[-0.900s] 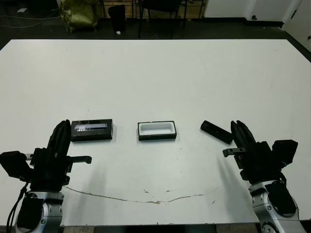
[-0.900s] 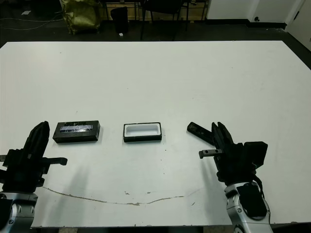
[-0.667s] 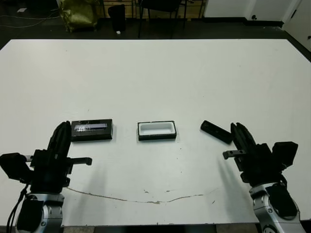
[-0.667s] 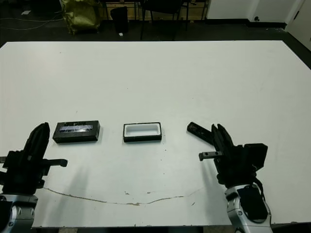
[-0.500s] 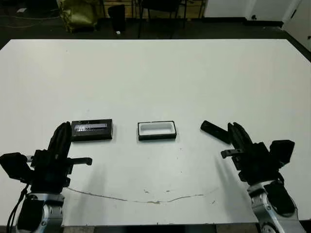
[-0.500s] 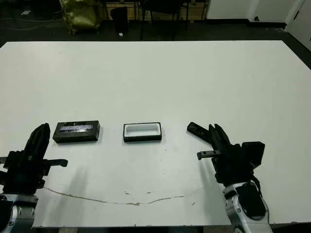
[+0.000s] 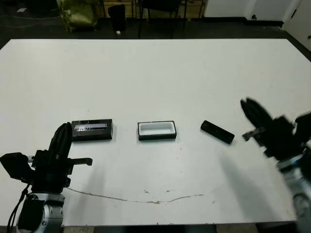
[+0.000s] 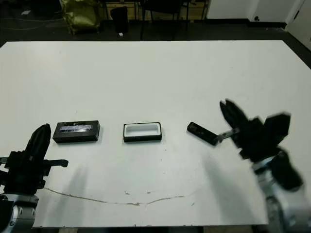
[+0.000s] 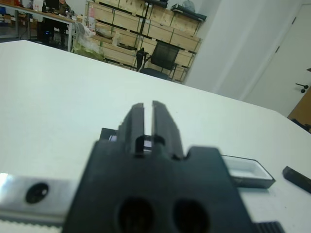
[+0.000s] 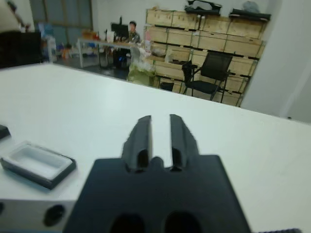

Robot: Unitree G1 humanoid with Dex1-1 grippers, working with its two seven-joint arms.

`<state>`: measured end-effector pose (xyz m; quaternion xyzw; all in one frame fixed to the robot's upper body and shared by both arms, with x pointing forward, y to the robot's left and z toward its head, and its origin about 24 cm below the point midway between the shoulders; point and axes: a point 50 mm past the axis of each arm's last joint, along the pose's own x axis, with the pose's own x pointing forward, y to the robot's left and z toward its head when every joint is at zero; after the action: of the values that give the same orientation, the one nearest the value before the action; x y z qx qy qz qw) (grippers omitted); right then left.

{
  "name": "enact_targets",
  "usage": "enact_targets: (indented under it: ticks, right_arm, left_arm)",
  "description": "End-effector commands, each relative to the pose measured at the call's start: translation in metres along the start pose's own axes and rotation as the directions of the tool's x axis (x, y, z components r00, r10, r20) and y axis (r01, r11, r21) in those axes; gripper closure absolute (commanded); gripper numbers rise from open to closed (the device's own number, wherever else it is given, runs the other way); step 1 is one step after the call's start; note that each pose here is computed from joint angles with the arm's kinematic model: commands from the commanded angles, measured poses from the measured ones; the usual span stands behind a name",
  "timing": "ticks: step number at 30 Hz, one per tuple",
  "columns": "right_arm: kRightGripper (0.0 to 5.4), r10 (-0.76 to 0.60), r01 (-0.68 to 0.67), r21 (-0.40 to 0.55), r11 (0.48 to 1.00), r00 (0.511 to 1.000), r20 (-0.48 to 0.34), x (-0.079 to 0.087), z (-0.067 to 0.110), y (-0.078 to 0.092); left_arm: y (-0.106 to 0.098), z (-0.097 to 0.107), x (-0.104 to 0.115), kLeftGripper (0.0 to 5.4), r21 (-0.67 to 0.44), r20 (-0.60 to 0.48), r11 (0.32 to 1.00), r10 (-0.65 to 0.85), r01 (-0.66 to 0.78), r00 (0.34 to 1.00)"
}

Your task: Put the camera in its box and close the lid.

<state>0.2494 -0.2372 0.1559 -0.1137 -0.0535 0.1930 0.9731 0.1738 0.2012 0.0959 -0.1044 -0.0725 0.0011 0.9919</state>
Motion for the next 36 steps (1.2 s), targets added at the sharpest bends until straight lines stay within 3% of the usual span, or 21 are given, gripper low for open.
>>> enact_targets:
  ticks: [1, 8, 13, 22, 36]
  right_arm:
    - [4.43, 0.081, -0.089, -0.076, 0.993, 0.991, -0.103, 0.011, 0.004, -0.017]
    - [3.10, 0.239, -0.298, -0.196, 0.934, 0.931, -0.275, 0.033, 0.001, -0.026]
    - [2.02, 0.321, -0.391, -0.146, 0.909, 0.879, -0.352, 0.042, -0.012, -0.022]
    - [0.06, 0.417, -0.456, -0.026, 0.890, 0.833, -0.363, 0.042, -0.036, -0.014]
    - [0.02, 0.503, -0.543, 0.034, 0.839, 0.749, -0.431, 0.035, -0.054, -0.020]
  left_arm:
    - [0.002, -0.003, -0.003, 5.40, 0.016, -0.025, 1.000, 0.003, -0.003, 1.000]
    - [0.003, -0.001, -0.003, 5.40, 0.015, -0.022, 1.000, 0.005, -0.005, 1.000]
    - [0.005, -0.001, -0.003, 5.40, 0.011, -0.023, 1.000, 0.000, 0.000, 1.000]
    - [0.006, -0.001, -0.005, 5.40, 0.015, -0.032, 1.000, 0.000, 0.001, 0.999]
    - [0.006, -0.003, -0.004, 5.40, 0.012, -0.041, 1.000, -0.005, 0.006, 0.999]
